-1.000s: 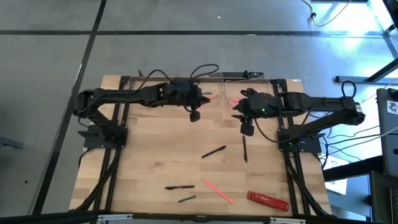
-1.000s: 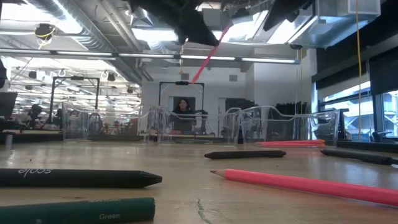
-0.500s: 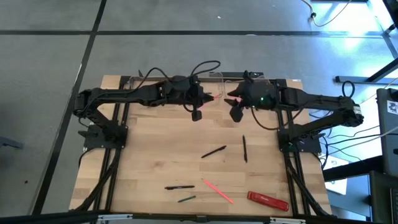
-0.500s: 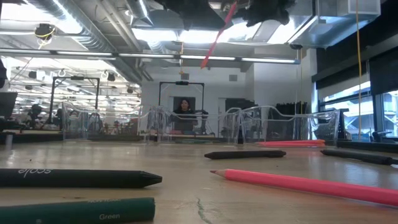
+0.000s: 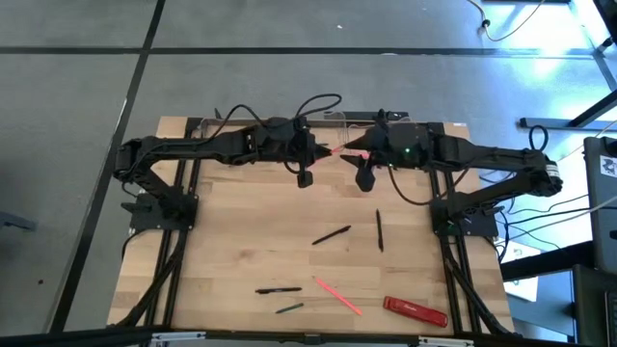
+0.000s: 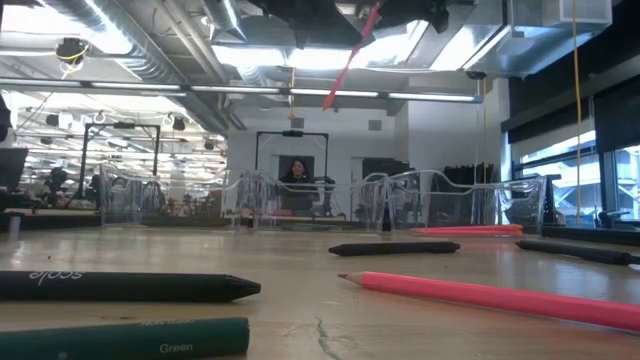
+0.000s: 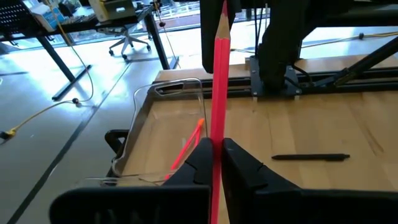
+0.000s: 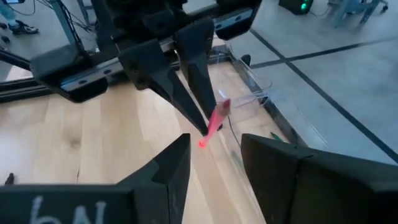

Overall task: Sort crayons/erasers/pens/pencils in bins
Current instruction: Put the pink pencil into the right transparent bin

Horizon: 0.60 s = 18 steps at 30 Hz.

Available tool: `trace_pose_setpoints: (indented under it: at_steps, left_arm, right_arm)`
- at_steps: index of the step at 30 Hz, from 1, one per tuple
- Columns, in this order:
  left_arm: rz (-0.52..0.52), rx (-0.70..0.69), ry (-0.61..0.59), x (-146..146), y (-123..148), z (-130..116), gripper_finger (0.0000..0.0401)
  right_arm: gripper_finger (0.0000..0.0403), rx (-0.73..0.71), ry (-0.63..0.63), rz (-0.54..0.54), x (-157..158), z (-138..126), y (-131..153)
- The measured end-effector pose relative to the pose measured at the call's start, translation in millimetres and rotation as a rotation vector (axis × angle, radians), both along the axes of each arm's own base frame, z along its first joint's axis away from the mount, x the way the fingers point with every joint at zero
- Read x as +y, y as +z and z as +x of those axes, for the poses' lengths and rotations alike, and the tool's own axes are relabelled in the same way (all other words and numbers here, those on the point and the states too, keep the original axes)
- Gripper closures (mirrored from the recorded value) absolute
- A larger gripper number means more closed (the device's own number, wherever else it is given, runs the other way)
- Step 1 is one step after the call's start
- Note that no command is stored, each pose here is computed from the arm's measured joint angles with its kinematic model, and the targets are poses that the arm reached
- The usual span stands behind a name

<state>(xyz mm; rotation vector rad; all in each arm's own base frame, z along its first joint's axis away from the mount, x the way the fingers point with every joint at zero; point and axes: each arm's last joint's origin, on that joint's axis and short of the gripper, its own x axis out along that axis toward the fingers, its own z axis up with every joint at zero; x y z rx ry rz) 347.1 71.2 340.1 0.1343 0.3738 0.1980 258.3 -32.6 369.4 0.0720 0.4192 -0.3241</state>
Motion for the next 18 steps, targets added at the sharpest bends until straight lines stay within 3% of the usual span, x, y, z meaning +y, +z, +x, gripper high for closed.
trace_pose_setpoints:
  at_steps: [8,18]
  left_arm:
    - [0.0,0.0,0.0,0.0,-0.1,0.0,0.0393]
    - [0.0,0.0,0.0,0.0,-0.2,0.0,0.0393]
  right_arm:
    - [0.0257,-0.004,0.059,0.001,-5.7,16.2,-7.9]
    - [0.0257,-0.04,0.051,-0.032,-7.6,18.3,-4.4]
